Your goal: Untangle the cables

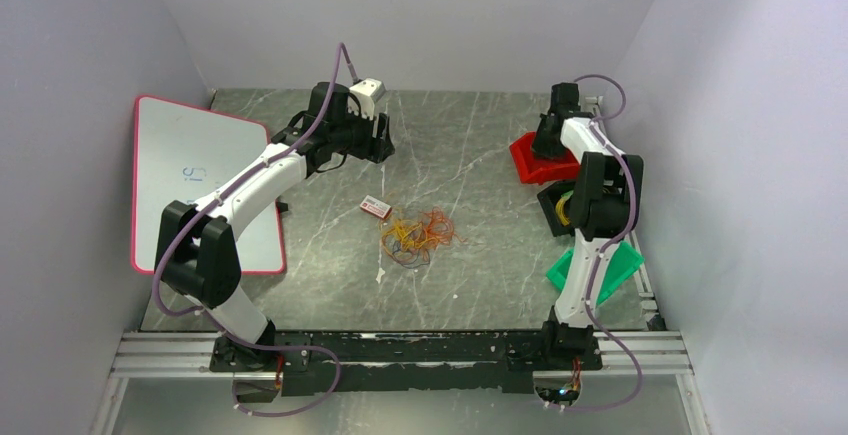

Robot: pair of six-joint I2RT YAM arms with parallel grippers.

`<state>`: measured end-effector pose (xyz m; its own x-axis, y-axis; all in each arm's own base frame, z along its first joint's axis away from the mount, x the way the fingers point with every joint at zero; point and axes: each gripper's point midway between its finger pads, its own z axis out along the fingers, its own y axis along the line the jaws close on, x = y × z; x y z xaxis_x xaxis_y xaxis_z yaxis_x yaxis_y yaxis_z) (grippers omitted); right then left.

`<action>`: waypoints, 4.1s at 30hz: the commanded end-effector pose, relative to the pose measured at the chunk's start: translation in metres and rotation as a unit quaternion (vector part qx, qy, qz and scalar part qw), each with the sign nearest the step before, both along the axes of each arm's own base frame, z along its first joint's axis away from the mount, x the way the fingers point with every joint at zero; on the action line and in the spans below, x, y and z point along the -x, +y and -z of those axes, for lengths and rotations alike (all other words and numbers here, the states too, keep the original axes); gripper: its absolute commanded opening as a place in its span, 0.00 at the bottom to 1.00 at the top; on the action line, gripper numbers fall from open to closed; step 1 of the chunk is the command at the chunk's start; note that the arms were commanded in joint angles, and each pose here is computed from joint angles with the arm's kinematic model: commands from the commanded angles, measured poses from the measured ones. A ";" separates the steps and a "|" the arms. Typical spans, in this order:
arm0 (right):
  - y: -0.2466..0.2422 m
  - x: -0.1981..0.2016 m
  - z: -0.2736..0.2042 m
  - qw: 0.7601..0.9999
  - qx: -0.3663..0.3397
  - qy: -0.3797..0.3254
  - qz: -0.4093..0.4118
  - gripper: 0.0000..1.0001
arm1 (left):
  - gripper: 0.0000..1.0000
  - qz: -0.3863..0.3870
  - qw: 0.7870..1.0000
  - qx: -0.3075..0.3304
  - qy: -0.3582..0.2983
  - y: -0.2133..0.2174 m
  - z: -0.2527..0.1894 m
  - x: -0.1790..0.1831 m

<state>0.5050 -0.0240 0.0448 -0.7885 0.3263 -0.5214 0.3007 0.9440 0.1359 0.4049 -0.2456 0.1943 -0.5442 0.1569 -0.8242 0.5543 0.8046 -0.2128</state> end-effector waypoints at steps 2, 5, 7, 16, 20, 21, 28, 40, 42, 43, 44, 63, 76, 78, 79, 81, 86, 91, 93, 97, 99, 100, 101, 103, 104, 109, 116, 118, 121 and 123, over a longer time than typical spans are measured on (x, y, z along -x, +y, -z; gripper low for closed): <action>-0.004 -0.003 -0.024 0.997 -0.011 -0.043 0.067 0.00 | 0.67 0.005 1.000 0.003 -0.012 -0.003 -0.009 -0.008; -0.005 -0.002 -0.025 0.994 -0.019 -0.048 0.092 0.00 | 0.67 0.006 1.000 0.004 -0.012 -0.003 -0.010 -0.007; -0.006 -0.003 -0.025 0.993 -0.024 -0.053 0.106 0.00 | 0.67 0.006 1.000 0.004 -0.013 -0.003 -0.010 -0.007; -0.016 -0.009 -0.017 0.985 -0.049 -0.054 0.154 0.00 | 0.68 0.005 1.000 0.004 -0.016 -0.002 -0.012 -0.007; -0.016 -0.011 -0.012 0.983 -0.073 -0.054 0.162 0.00 | 0.68 0.005 1.000 0.004 -0.016 -0.002 -0.013 -0.007; -0.015 -0.012 -0.010 0.982 -0.076 -0.052 0.163 0.00 | 0.68 0.005 1.000 0.003 -0.016 -0.002 -0.013 -0.007; -0.017 -0.010 0.001 0.982 -0.075 -0.040 0.167 0.00 | 0.68 0.004 1.000 0.002 -0.017 -0.001 -0.012 -0.007; -0.019 -0.002 0.016 0.984 -0.064 -0.024 0.167 0.00 | 0.68 0.003 1.000 0.001 -0.016 -0.001 -0.013 -0.007; -0.020 -0.002 0.017 0.984 -0.063 -0.024 0.166 0.01 | 0.68 0.003 1.000 0.001 -0.017 -0.001 -0.013 -0.007; -0.019 -0.003 0.016 0.984 -0.065 -0.025 0.164 0.04 | 0.68 0.003 1.000 0.000 -0.017 0.000 -0.013 -0.007; -0.019 -0.004 0.014 0.984 -0.065 -0.028 0.163 0.08 | 0.68 0.003 1.000 0.000 -0.018 -0.001 -0.013 -0.007; -0.020 -0.011 -0.067 0.983 -0.060 -0.107 0.139 0.46 | 0.68 0.002 1.000 0.002 -0.020 0.000 -0.016 -0.007; -0.018 0.016 -0.146 0.973 -0.028 -0.209 0.090 0.48 | 0.68 -0.003 1.000 0.012 -0.027 0.001 -0.022 -0.005; 0.003 0.024 -0.150 0.973 -0.060 -0.219 0.045 0.48 | 0.68 -0.010 0.999 0.018 -0.030 0.001 -0.024 -0.005; 0.014 0.029 -0.151 0.972 -0.073 -0.220 0.025 0.48 | 0.68 -0.015 0.999 0.021 -0.030 0.002 -0.026 -0.005; 0.039 0.040 -0.153 0.972 -0.090 -0.218 -0.015 0.47 | 0.68 -0.024 0.999 0.029 -0.031 0.003 -0.031 -0.004; 0.105 0.071 -0.140 0.969 -0.120 -0.187 -0.110 0.47 | 0.69 -0.057 0.996 0.054 -0.044 0.012 -0.049 0.004; 0.173 0.100 -0.124 0.956 -0.133 -0.154 -0.212 0.47 | 0.71 -0.106 0.991 0.062 -0.055 0.029 -0.067 0.008; 0.196 0.109 -0.122 0.948 -0.144 -0.153 -0.239 0.47 | 0.72 -0.123 0.989 0.068 -0.054 0.033 -0.072 0.009; 0.216 0.117 -0.119 0.941 -0.157 -0.155 -0.255 0.47 | 0.82 -0.174 0.981 0.073 -0.047 0.048 -0.074 0.009; 0.226 0.121 -0.118 0.935 -0.164 -0.157 -0.273 0.47 | 0.91 -0.190 0.977 0.075 -0.056 0.054 -0.076 0.010; 0.231 0.123 -0.117 0.932 -0.165 -0.155 -0.283 0.47 | 0.94 -0.200 0.975 0.075 -0.060 0.058 -0.075 0.011; 0.234 0.124 -0.115 0.931 -0.161 -0.154 -0.290 0.47 | 0.99 -0.220 0.971 0.080 -0.056 0.064 -0.074 0.012; 0.241 0.127 -0.111 0.927 -0.157 -0.145 -0.307 0.47 | 1.00 -0.241 0.964 0.096 -0.053 0.071 -0.076 0.014; 0.244 0.128 -0.109 0.926 -0.157 -0.140 -0.314 0.47 | 1.00 -0.242 0.964 0.095 -0.053 0.074 -0.075 0.015; 0.256 0.140 -0.102 0.923 -0.148 -0.107 -0.339 0.47 | 1.00 -0.239 0.964 0.112 -0.029 0.076 -0.067 0.022; 0.275 0.171 -0.091 0.922 -0.157 -0.061 -0.350 0.43 | 1.00 -0.219 0.965 0.132 -0.054 0.073 -0.072 0.028; 0.288 0.185 -0.089 0.919 -0.165 -0.056 -0.354 0.42 | 1.00 -0.219 0.967 0.122 -0.050 0.074 -0.069 0.027; 0.300 0.206 -0.085 0.910 -0.185 -0.048 -0.369 0.41 | 0.98 -0.206 0.972 0.106 -0.044 0.071 -0.065 0.025; 0.306 0.220 -0.085 0.902 -0.193 -0.054 -0.383 0.41 | 0.97 -0.200 0.973 0.104 -0.045 0.070 -0.065 0.026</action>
